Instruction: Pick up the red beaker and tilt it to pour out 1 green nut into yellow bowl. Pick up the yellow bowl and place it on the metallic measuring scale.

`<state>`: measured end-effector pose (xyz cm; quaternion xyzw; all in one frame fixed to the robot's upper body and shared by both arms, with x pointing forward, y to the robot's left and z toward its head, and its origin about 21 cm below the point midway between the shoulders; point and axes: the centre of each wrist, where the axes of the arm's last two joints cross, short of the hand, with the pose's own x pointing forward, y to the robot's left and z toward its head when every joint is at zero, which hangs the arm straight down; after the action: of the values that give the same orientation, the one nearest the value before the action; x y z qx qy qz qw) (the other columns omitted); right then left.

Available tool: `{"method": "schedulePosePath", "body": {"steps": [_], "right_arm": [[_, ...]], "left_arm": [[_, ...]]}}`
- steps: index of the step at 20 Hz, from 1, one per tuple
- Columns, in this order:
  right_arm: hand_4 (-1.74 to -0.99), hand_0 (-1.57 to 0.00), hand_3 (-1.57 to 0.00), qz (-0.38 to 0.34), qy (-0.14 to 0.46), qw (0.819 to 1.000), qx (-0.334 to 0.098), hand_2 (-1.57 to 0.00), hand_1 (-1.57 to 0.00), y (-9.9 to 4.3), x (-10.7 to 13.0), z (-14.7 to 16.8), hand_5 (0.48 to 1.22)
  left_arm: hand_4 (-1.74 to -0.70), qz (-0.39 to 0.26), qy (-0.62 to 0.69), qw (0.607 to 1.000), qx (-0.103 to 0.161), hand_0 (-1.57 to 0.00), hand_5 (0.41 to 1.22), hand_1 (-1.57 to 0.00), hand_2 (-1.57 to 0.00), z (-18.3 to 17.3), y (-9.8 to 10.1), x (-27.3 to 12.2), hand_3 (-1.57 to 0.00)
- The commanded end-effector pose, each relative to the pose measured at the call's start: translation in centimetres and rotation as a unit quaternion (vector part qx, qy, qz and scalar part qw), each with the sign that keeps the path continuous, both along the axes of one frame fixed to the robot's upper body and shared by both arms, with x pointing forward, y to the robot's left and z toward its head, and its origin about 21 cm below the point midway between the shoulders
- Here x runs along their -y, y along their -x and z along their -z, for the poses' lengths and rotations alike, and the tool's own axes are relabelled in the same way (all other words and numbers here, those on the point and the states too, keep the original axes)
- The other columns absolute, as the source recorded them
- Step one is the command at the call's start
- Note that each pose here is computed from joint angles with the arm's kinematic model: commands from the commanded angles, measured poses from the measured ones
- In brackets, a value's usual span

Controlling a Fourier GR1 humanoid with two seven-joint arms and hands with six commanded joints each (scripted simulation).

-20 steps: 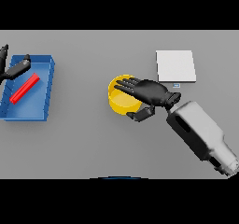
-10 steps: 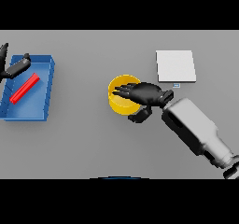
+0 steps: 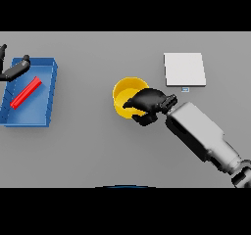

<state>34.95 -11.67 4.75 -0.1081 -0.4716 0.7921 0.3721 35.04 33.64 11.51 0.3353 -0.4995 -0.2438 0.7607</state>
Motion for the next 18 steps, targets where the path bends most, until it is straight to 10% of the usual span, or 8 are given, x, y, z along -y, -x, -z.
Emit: {"method": "schedulePosePath", "body": {"steps": [1, 6, 18], "right_arm": [[-1.488, -0.72, -0.47, 0.001, 0.003, 1.0, -0.004, -0.62, -0.66, 0.0, -0.1, 0.0, 1.016], [-1.649, -1.29, -1.02, -0.008, 0.011, 0.999, -0.034, -1.26, -1.27, -0.1, 0.4, -0.3, 1.154], [-1.731, -1.55, -1.38, 0.002, -0.002, 1.0, -0.003, -1.51, -1.55, -0.1, 1.9, -4.9, 1.216]], "left_arm": [[-0.8, -0.001, 0.002, 1.0, 0.001, 0.0, 0.725, 0.0, 0.0, 0.1, 0.1, -0.2, 0.0], [-0.8, 0.001, 0.0, 1.0, -0.002, 0.0, 0.727, 0.0, 0.0, -0.1, 0.2, 0.2, 0.0], [-0.8, 0.002, -0.004, 1.0, 0.002, 0.0, 0.721, 0.0, 0.0, -0.2, 0.1, 0.4, 0.0]]}}
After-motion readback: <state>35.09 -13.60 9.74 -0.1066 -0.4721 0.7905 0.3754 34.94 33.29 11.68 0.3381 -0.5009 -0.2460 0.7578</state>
